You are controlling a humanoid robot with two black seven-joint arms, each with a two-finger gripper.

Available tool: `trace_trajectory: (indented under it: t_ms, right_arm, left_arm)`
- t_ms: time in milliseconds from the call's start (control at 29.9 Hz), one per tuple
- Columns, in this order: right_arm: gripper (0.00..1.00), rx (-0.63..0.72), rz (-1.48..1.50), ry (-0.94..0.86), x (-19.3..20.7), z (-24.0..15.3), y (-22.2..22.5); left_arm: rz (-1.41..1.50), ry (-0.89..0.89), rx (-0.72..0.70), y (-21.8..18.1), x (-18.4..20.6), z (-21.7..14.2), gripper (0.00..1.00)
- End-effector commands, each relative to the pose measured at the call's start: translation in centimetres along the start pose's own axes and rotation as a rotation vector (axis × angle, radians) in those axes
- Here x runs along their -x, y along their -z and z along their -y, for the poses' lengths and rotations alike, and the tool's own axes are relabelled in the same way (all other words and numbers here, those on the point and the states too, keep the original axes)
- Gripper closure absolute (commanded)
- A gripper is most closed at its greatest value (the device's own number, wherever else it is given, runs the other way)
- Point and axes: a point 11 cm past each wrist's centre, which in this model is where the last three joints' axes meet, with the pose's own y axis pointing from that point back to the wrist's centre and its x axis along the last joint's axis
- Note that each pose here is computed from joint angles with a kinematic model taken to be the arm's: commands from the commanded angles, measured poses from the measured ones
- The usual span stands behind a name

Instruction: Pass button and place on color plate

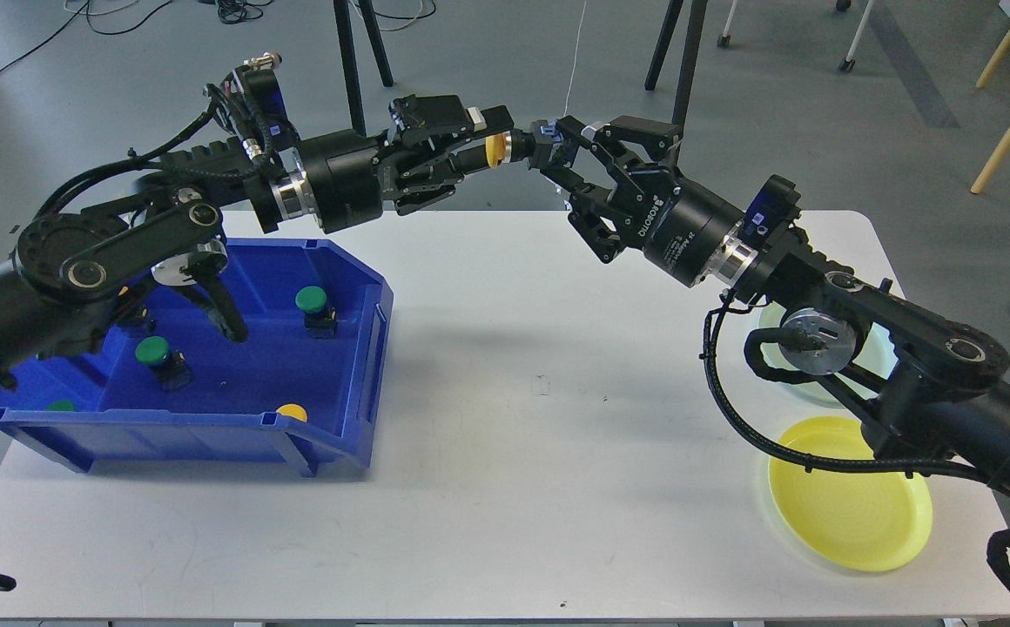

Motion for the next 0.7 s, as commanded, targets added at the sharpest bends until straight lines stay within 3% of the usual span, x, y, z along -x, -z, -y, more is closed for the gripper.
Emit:
trace_trajectory:
  t_ms: [0, 134, 201, 401, 535, 669]
  right_arm:
    - [0.99, -0.002, -0.007, -0.026, -0.9, -1.0, 0.4]
    - [0.99, -0.028, 0.001, -0.073, -2.0, -3.6, 1.1]
    - [0.99, -0.007, -0.003, -0.155, -3.5, -7.2, 0.7]
    - [0.99, 0.296, -0.133, -0.399, -5.8, -22.3, -0.6]
    - [0.99, 0.488, -0.176, -0.495, -5.2, -29.9, -0.6]
    - [0.99, 0.643, -0.182, -0.576, -5.0, -35.0, -1.3]
  left_arm:
    - [-0.008, -0.005, 0.004, 0.0, -0.1, 0.0, 0.08]
    - [-0.024, -0.026, 0.001, 0.3, -0.4, -0.4, 0.06]
    - [-0.026, -0.050, -0.011, 0.8, -1.0, -1.5, 0.06]
    - [0.223, -0.193, -0.222, -0.2, -8.1, -11.7, 0.04]
    - [0.541, -0.132, -0.428, -2.8, -10.6, -14.9, 0.04]
    - [0.780, 0.031, -0.662, -0.9, -10.3, -16.6, 0.03]
